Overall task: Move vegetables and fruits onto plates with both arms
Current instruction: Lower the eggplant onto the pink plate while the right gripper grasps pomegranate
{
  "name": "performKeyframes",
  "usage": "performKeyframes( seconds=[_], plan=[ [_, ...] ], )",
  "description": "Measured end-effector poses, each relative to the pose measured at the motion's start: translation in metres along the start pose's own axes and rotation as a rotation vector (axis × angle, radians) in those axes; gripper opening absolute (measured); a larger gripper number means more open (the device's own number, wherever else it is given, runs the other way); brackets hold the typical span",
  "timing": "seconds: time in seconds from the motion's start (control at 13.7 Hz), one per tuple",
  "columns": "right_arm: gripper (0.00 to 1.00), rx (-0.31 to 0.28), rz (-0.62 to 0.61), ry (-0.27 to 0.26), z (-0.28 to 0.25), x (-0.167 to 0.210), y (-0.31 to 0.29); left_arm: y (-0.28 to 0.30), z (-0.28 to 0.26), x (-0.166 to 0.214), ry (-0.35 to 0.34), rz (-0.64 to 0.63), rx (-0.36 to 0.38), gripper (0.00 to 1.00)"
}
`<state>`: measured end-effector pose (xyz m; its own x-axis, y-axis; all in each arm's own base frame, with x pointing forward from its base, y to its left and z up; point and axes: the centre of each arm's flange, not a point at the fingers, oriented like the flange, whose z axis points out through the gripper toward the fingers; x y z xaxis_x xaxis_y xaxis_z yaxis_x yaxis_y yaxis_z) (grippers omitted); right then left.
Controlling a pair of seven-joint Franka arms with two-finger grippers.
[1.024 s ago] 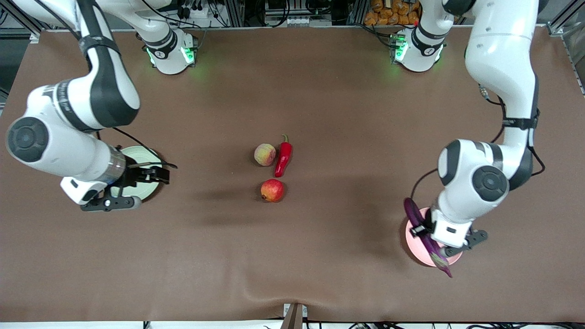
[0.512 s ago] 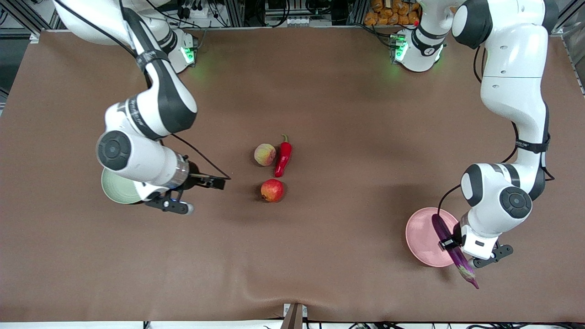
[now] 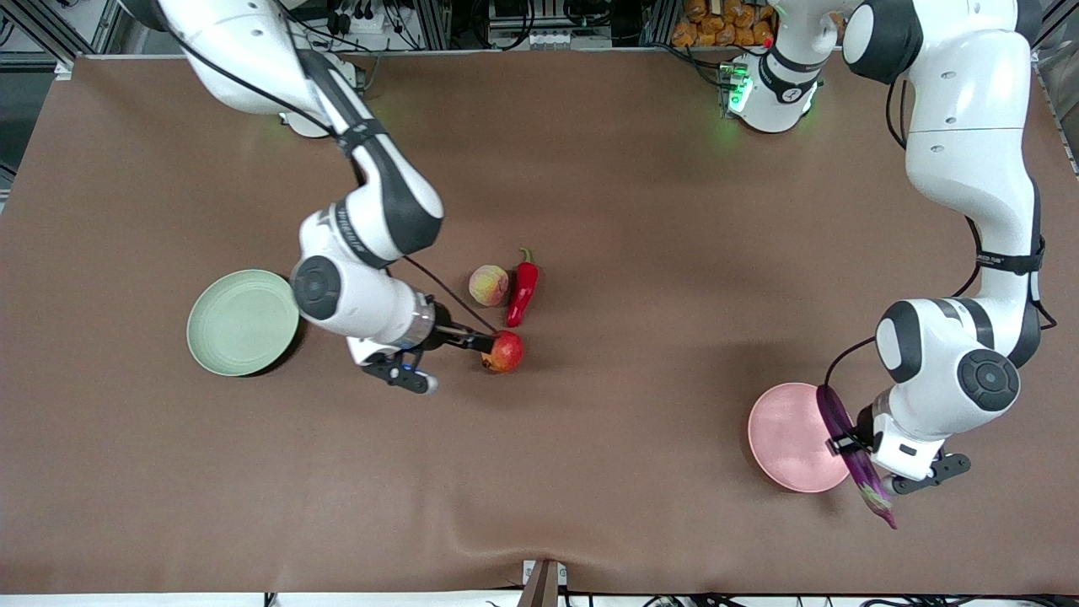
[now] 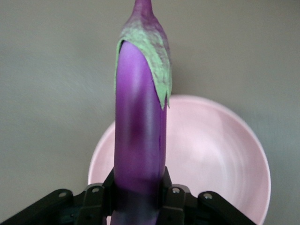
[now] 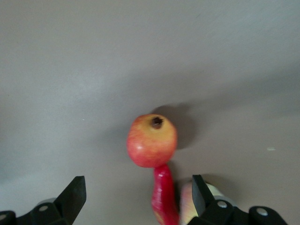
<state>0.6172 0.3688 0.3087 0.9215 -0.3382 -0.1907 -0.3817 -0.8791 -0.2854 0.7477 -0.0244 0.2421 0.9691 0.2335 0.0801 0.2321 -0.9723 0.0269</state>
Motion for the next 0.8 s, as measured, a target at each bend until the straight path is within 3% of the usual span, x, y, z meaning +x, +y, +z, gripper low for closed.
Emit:
performKeyframes(
  seconds=[0.15, 0.37, 0.51, 0.8],
  plan=[
    [1.0, -0.019, 0.006, 0.01, 0.027, -0.009, -0.005, 0.014, 0.008, -0.012, -0.062, 0.079, 0.001, 0.37],
    [1.0, -0.054, 0.014, 0.022, 0.046, -0.001, 0.004, 0.023, 0.017, -0.017, -0.082, 0.158, 0.0, 0.37],
    [1.0, -0.075, 0.011, 0.032, 0.054, 0.0, 0.007, 0.021, 0.024, -0.017, -0.078, 0.164, 0.0, 0.37],
    [1.0, -0.047, 0.064, 0.077, 0.086, 0.001, 0.005, 0.022, 0.026, -0.011, -0.014, 0.163, -0.014, 0.41]
  ],
)
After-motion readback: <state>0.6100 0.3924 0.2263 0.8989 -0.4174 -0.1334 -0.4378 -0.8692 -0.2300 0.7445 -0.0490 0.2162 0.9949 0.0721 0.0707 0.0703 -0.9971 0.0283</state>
